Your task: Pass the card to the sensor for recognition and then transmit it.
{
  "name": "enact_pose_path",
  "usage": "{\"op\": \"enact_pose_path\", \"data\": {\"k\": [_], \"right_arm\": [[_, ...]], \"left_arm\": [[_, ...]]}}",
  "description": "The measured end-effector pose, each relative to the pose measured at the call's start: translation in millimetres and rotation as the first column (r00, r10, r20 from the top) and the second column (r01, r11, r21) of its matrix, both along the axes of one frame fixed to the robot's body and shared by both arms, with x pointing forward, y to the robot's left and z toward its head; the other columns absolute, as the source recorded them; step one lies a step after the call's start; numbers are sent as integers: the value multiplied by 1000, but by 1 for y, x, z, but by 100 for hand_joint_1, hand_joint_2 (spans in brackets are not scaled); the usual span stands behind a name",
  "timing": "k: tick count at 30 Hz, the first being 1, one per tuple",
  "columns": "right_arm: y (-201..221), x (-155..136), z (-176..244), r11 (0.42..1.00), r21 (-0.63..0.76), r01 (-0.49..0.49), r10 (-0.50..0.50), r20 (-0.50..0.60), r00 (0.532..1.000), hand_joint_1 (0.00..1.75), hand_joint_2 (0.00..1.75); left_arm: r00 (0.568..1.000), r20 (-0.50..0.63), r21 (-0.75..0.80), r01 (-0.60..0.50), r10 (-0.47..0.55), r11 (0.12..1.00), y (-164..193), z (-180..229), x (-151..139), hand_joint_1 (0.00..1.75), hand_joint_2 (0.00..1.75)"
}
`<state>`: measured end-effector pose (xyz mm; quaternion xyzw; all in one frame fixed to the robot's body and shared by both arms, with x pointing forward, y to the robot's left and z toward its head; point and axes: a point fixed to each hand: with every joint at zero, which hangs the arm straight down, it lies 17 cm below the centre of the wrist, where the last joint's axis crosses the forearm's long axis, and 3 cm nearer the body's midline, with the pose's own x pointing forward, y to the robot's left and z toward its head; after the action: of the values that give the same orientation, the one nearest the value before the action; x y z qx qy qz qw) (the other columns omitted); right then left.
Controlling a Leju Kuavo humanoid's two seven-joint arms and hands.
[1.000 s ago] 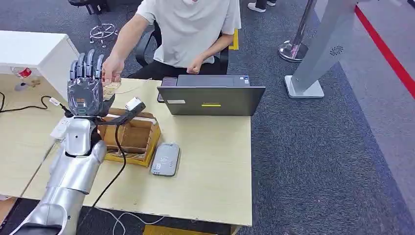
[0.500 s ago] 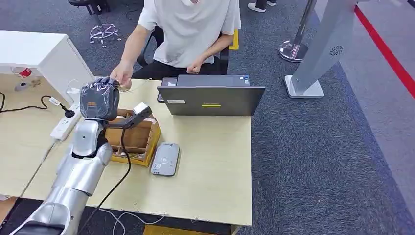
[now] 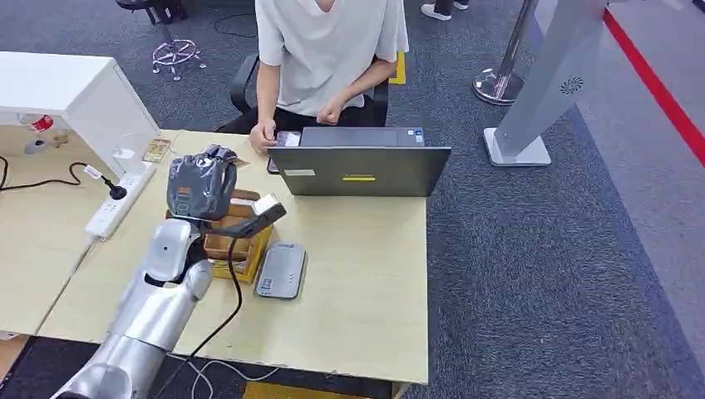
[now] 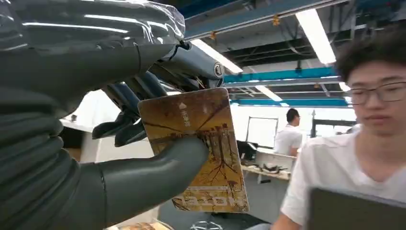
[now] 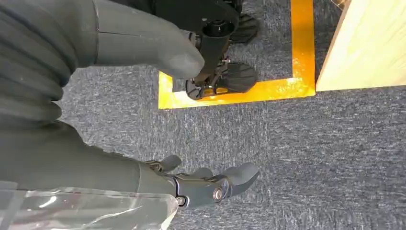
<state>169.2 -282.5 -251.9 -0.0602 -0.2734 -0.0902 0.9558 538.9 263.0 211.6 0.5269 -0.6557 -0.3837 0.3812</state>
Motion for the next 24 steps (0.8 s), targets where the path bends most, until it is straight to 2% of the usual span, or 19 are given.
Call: {"op": "enact_pose_path", "data": {"k": [6, 9, 15, 24], "right_arm": [[-4, -8, -1, 1000, 1, 31, -31, -1, 1000, 0, 175], [-5, -10, -2, 999, 1, 41, -41, 0, 999, 0, 175], [-8, -14, -3, 998, -1, 57, -57, -5, 998, 0, 175], [-13, -19, -4, 996, -4, 90, -90, -10, 996, 0, 175]], "left_arm": [[987, -42, -8, 156, -156, 988, -76, -13, -34, 175, 175], [971, -109, -52, 207, -211, 977, -103, -32, -49, 175, 175], [977, -191, 0, 100, -98, 995, -110, -63, -58, 175, 175], [949, -306, 8, 78, -72, 997, -116, -98, -66, 175, 175]]}}
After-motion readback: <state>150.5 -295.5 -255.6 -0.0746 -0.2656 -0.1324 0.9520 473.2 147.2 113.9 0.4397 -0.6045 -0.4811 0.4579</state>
